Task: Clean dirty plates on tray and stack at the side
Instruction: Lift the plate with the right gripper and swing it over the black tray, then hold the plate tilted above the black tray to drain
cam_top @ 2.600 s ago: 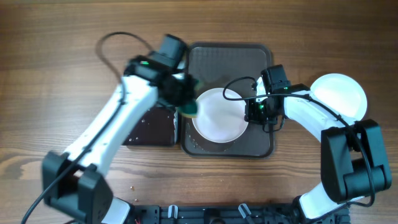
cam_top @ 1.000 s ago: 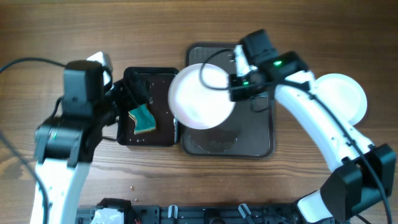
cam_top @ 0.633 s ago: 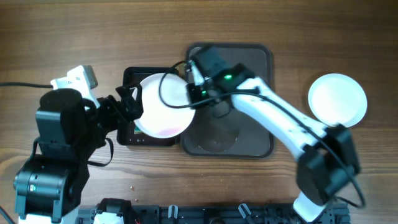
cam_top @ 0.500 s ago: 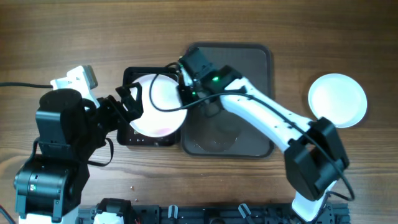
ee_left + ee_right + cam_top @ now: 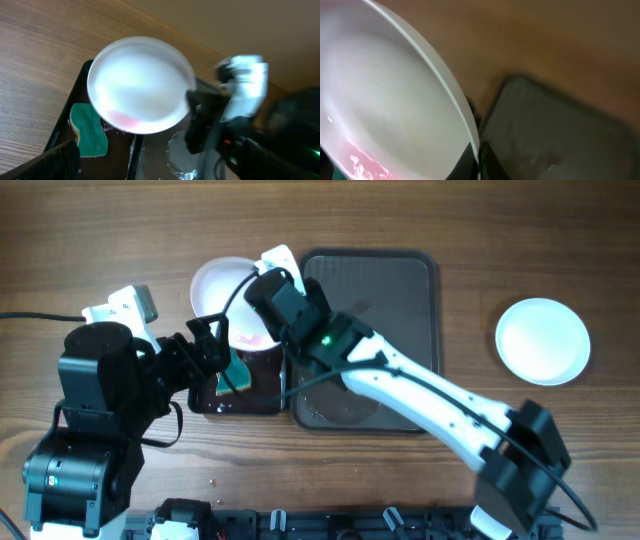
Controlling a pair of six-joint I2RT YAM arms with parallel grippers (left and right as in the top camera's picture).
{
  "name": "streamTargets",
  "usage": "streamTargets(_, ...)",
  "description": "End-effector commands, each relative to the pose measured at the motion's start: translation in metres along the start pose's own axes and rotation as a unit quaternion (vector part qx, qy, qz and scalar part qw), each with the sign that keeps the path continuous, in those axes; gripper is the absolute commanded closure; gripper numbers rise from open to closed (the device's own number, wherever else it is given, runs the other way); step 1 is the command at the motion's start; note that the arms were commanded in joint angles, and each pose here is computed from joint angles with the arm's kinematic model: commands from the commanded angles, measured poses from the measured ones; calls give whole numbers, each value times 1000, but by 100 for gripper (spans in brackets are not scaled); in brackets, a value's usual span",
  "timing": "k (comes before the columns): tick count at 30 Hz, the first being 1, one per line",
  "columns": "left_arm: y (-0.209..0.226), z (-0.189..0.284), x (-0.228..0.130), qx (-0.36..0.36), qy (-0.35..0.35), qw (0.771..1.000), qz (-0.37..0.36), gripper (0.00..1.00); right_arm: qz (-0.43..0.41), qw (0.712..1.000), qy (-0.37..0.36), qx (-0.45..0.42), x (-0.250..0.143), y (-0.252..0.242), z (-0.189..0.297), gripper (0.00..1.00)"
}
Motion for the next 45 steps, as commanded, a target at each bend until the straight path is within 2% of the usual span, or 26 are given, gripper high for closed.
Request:
streamTargets(1,-3,4,3,-8,-6,1000,-5,0,42,993,-70,-87,34,-15,38,96)
streamTargets(11,-3,4,3,-8,-6,1000,-5,0,86,977,-106,-161,43,2,65,96)
streamTargets(45,-3,4,3,-8,-6,1000,-5,0,124,965,-127,-193,54,4,74,96)
Point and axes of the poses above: each gripper's point midway between its finger pads, its own z axis back along the fingers, its own y axis along the line the jaws close on, x = y × z, the point moved 6 cm from there along z, back along the fingers, and after that the axes turned 3 degrees about z, right-handed, at the moved point
